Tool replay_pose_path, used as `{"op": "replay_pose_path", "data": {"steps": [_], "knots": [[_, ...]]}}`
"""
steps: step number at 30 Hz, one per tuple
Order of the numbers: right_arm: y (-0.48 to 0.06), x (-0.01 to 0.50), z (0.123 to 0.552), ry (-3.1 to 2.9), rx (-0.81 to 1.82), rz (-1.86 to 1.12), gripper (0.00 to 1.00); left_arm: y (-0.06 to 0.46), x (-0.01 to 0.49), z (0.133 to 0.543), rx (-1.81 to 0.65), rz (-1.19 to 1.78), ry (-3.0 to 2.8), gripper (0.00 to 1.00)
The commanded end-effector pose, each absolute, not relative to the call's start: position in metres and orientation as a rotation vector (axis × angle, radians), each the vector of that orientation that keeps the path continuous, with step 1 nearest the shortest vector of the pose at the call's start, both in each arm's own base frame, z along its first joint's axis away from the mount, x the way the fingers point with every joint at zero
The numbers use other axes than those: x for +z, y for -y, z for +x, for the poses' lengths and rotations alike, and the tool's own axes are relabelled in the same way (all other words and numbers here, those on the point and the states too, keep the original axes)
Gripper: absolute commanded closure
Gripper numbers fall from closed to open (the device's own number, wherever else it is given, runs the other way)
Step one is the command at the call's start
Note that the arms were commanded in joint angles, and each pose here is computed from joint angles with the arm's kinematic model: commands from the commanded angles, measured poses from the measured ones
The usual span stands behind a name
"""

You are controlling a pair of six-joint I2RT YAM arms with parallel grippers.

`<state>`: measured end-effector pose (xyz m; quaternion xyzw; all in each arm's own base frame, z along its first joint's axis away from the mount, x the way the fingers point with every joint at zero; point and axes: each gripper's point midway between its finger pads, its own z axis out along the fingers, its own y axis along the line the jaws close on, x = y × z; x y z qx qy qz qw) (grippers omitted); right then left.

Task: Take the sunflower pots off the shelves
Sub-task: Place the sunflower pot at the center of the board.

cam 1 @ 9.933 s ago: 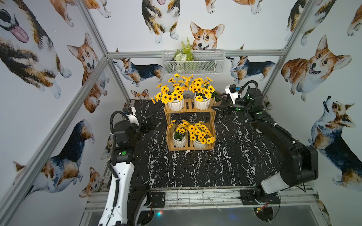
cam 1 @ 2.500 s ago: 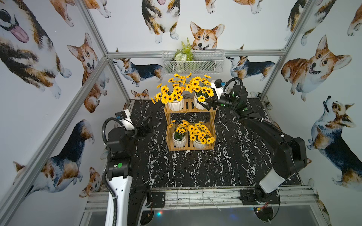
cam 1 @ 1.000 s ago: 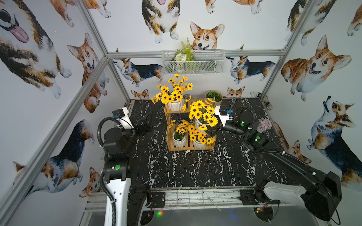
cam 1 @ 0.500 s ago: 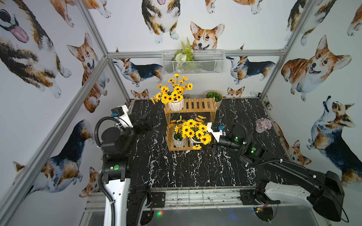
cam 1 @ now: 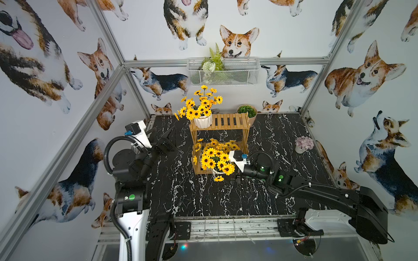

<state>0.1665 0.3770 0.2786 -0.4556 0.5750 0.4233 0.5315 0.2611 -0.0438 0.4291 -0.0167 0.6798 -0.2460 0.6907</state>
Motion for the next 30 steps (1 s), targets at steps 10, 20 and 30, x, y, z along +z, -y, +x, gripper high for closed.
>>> {"op": "replay_pose_path", "data": {"steps": [10, 20, 30], "knots": [[-0.411, 0.279, 0.157, -1.258, 1.066, -1.052, 1.0, 0.051, 0.442, 0.249, -0.577, 0.003, -1.487, 0.0], [-0.433, 0.248, 0.155, -1.283, 1.111, -1.065, 1.0, 0.053, 0.452, 0.244, -0.585, 0.017, -1.466, 0.0], [-0.459, 0.219, 0.139, -1.284, 1.166, -1.116, 1.0, 0.054, 0.454, 0.243, -0.594, 0.019, -1.462, 0.0]]}}
